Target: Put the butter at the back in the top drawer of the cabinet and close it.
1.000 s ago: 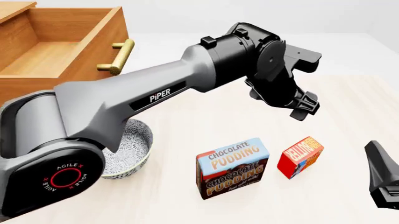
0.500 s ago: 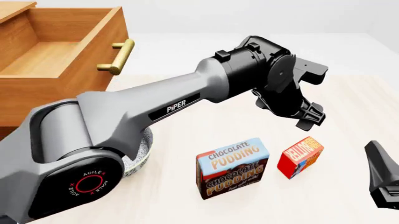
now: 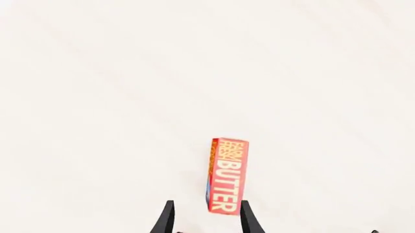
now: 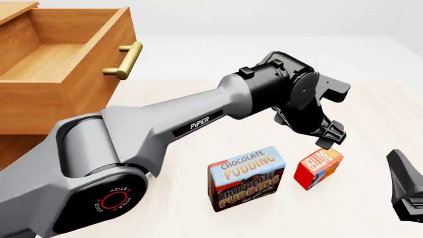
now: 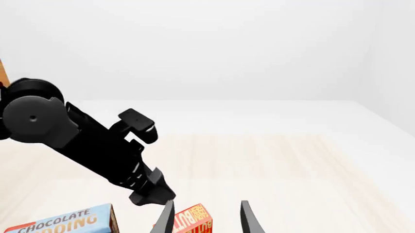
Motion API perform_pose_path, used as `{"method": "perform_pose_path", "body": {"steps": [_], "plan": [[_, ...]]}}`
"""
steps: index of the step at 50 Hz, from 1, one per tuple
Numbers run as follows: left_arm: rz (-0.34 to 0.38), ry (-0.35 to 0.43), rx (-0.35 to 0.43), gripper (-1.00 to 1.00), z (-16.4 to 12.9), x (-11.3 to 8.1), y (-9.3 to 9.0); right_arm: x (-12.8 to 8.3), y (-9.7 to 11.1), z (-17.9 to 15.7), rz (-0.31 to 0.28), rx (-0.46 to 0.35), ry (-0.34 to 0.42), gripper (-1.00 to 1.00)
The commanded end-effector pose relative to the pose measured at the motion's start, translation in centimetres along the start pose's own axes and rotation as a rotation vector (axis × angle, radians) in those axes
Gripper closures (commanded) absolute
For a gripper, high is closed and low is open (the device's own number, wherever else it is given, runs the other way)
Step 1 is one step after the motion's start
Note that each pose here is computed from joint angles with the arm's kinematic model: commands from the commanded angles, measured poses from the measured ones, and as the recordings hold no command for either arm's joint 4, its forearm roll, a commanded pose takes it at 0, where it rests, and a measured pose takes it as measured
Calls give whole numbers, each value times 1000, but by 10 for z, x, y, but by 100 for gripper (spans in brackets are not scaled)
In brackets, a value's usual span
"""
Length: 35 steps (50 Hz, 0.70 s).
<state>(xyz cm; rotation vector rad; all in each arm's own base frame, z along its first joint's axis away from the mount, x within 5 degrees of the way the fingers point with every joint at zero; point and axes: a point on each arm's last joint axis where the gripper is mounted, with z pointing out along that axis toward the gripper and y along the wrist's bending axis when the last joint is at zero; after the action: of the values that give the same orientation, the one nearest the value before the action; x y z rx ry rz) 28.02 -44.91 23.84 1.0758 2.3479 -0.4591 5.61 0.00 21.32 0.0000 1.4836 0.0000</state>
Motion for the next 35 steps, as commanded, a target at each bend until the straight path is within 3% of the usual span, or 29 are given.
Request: {"method": "perform_pose_path", "body": {"steps": [1,35], "plan": [[16,17,2,-100,11,1,-4,0,0,0,0,0,0,-100],[40,52,18,-100,36,9,-23,0,0,0,0,0,0,-100]]}}
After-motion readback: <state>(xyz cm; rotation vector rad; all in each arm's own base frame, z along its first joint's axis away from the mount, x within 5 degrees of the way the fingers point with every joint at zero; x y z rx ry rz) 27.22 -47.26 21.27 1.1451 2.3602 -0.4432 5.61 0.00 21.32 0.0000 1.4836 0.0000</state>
